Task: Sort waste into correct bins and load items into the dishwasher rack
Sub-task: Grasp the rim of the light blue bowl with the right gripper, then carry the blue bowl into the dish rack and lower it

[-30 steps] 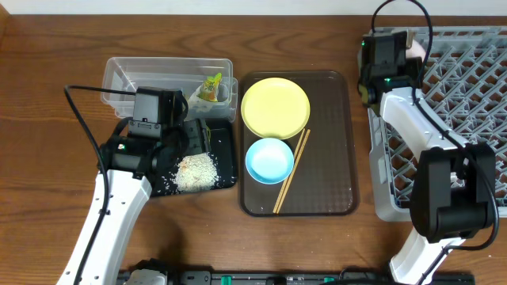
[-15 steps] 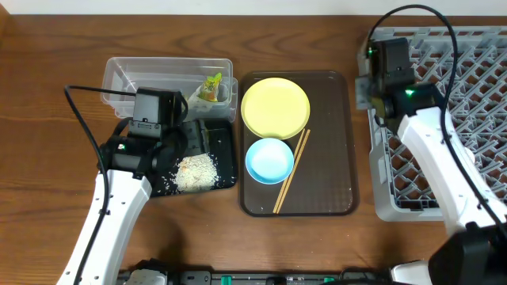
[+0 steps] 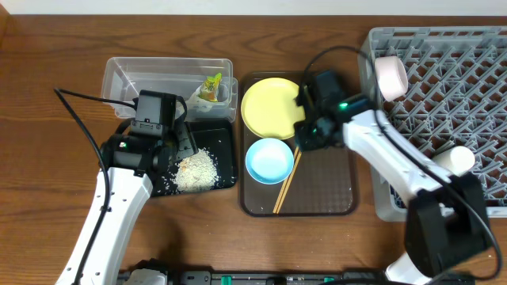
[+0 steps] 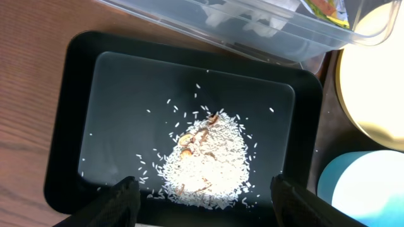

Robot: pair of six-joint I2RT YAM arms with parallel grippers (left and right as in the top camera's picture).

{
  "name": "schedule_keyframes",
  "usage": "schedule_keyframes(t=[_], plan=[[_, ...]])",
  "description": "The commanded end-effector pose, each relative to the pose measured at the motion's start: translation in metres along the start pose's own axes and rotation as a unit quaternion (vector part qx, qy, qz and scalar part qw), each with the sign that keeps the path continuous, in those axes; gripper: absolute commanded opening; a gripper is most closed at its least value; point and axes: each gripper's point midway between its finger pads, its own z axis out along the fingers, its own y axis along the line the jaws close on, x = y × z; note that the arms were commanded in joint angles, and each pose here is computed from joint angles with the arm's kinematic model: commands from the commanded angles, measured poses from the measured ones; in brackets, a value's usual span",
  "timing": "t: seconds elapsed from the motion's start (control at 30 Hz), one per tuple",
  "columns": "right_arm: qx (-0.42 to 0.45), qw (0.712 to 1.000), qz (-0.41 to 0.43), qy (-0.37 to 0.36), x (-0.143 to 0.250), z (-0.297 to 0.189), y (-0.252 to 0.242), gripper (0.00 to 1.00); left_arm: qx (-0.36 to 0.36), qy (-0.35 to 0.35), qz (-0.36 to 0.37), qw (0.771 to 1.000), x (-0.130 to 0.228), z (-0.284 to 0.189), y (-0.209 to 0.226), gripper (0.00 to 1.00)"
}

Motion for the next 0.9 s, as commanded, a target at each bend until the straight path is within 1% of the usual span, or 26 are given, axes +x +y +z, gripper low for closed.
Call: schedule_keyframes(t=[0.0,0.1,0.17,0.23,0.27,0.4,0.5,0.57,0.63,0.73,0.83,0.87], plan=[[-0.005,0.999,0.012,0.040,0.017,0.024,0.012,0.40,-0.017,0.004,-0.006,1.000,0.003,0.005,0.007,0.69],[-0.004,0.999,0.003,0.053,0.022,0.033,0.017,0.37,-0.017,0.004,-0.006,1.000,0.003,0.005,0.007,0.69],[-0.003,0.999,0.000,0.051,0.022,0.035,0.019,0.24,-0.017,0.004,-0.006,1.000,0.003,0.005,0.007,0.69],[-0.005,0.999,-0.001,0.040,0.016,0.034,0.019,0.07,-0.017,0.004,-0.006,1.000,0.003,0.005,0.007,0.69],[-0.006,0.999,0.000,0.036,0.013,0.032,0.019,0.02,-0.017,0.004,-0.006,1.000,0.003,0.005,0.007,0.69],[0.021,1.000,0.012,0.002,-0.008,0.008,0.003,0.01,-0.018,0.005,-0.006,1.000,0.003,0.005,0.007,0.69],[0.070,0.996,0.020,-0.056,-0.035,-0.034,-0.024,0.01,-0.019,0.007,-0.005,1.000,0.004,0.005,0.008,0.69],[0.109,0.987,0.026,-0.111,-0.056,-0.072,-0.046,0.01,-0.019,0.008,-0.005,1.000,0.004,0.005,0.008,0.69],[0.159,0.972,0.036,-0.169,-0.074,-0.111,-0.072,0.01,-0.019,0.008,-0.005,1.000,0.004,0.005,0.008,0.69],[0.260,0.928,0.059,-0.260,-0.094,-0.175,-0.119,0.01,-0.019,0.007,-0.005,1.000,0.004,0.005,0.008,0.70],[0.357,0.878,0.068,-0.312,-0.103,-0.227,-0.162,0.01,-0.019,0.007,-0.005,1.000,0.004,0.005,0.008,0.69],[0.385,0.865,0.054,-0.318,-0.107,-0.239,-0.174,0.01,-0.019,0.007,-0.005,1.000,0.004,0.005,0.008,0.69]])
